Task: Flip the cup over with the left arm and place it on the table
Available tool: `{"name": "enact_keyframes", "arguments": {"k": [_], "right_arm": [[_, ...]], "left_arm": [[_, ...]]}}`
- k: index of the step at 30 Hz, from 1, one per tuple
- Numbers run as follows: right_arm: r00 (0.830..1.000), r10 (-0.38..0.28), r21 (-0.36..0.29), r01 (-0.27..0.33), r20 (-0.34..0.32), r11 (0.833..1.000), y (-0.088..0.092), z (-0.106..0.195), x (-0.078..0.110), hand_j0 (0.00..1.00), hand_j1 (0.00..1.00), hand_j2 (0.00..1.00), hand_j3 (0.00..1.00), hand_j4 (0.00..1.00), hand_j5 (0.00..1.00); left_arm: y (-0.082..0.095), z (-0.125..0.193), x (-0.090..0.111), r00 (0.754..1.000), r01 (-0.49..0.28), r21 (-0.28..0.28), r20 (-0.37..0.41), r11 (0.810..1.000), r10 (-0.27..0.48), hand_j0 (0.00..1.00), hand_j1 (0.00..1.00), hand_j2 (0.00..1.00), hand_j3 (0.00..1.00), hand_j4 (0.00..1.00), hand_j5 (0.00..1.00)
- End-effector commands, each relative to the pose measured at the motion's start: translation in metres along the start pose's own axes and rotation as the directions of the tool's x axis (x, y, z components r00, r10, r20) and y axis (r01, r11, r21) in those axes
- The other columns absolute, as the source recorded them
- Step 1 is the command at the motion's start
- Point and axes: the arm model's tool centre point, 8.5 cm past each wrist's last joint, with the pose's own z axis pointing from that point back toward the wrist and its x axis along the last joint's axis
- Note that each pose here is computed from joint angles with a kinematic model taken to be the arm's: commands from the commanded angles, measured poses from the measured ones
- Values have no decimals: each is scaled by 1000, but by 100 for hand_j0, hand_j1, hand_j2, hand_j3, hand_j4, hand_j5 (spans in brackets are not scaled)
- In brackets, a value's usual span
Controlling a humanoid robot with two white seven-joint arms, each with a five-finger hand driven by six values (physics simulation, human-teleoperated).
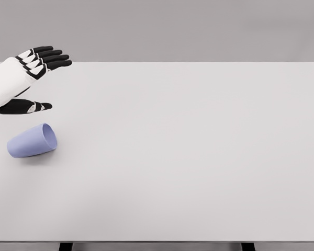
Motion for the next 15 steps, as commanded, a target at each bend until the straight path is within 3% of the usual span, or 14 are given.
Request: {"name": "enact_keyframes", "arguments": {"k": [1,11,15], "right_arm": [[1000,3,2,-3,4,1000,0,0,1,100,100,100,100,100,100],[1000,6,1,-6,-3,1000,0,0,-1,100,100,100,100,100,100],[1000,4,1,-4,-3,1000,0,0,-1,100,100,100,100,100,100]], "left_arm": [[1,0,0,1000,-4,5,0,1000,4,100,100,100,100,100,100],[4,-2,0,1000,2,16,3,1000,-2,100,100,100,100,100,100],[-1,-3,2,1000,-6,-12,15,1000,6,100,100,100,100,100,100]]}}
